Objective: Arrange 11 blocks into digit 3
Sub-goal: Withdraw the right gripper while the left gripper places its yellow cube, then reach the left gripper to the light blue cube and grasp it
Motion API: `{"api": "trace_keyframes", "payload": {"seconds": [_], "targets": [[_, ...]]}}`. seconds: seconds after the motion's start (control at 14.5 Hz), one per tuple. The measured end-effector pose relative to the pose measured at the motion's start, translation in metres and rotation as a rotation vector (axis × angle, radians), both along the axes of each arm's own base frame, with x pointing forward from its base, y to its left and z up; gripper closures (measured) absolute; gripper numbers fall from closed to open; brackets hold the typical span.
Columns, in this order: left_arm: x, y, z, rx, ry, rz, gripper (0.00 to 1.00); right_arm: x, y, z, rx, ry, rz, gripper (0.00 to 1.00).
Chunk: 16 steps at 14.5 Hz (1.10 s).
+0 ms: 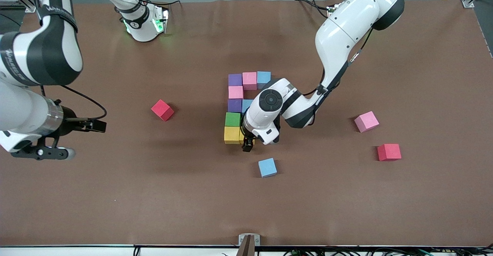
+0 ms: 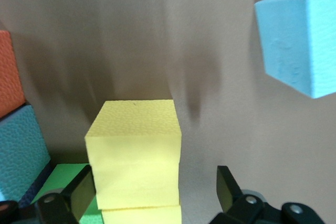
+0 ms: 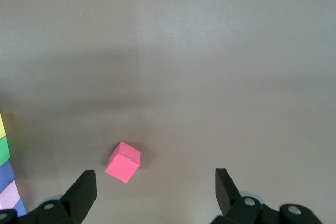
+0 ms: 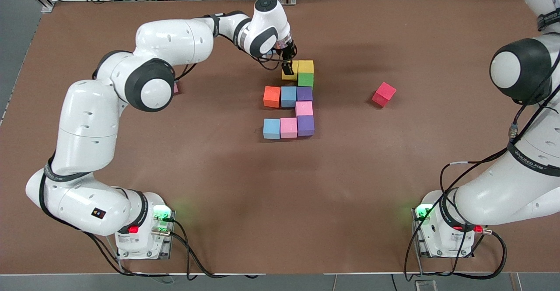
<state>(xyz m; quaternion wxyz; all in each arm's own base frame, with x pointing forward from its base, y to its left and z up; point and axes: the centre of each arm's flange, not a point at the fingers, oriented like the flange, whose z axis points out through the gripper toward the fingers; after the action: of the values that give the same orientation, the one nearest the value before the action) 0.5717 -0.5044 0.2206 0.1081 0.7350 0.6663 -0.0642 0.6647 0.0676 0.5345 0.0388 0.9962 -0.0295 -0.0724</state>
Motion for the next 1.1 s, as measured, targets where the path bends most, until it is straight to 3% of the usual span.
{"api": "trace_keyframes", "payload": {"seconds": [0.41,0.62,0.83,0.9,0.96,1.1], "targets": [[0.007,0.015,0.057,0.069,-0.007,-0.070,0.00,-0.002,-0.023,0.009,0.010,-0.001,0.057,0.00],[0.028,0.043,0.076,0.088,-0.041,-0.165,0.00,-0.003,-0.053,0.014,0.018,0.001,0.065,0.00],[0.053,0.079,0.077,0.107,-0.096,-0.392,0.00,-0.008,-0.055,0.018,0.020,0.020,0.063,0.00],[0.056,0.084,0.076,0.115,-0.116,-0.498,0.00,-0.009,-0.054,0.021,0.021,0.027,0.064,0.00],[0.060,0.089,0.074,0.129,-0.152,-0.677,0.00,-0.012,-0.053,0.028,0.021,0.030,0.065,0.00],[0.070,0.101,0.072,0.139,-0.213,-0.839,0.00,-0.013,-0.053,0.035,0.021,0.024,0.065,0.00]]}}
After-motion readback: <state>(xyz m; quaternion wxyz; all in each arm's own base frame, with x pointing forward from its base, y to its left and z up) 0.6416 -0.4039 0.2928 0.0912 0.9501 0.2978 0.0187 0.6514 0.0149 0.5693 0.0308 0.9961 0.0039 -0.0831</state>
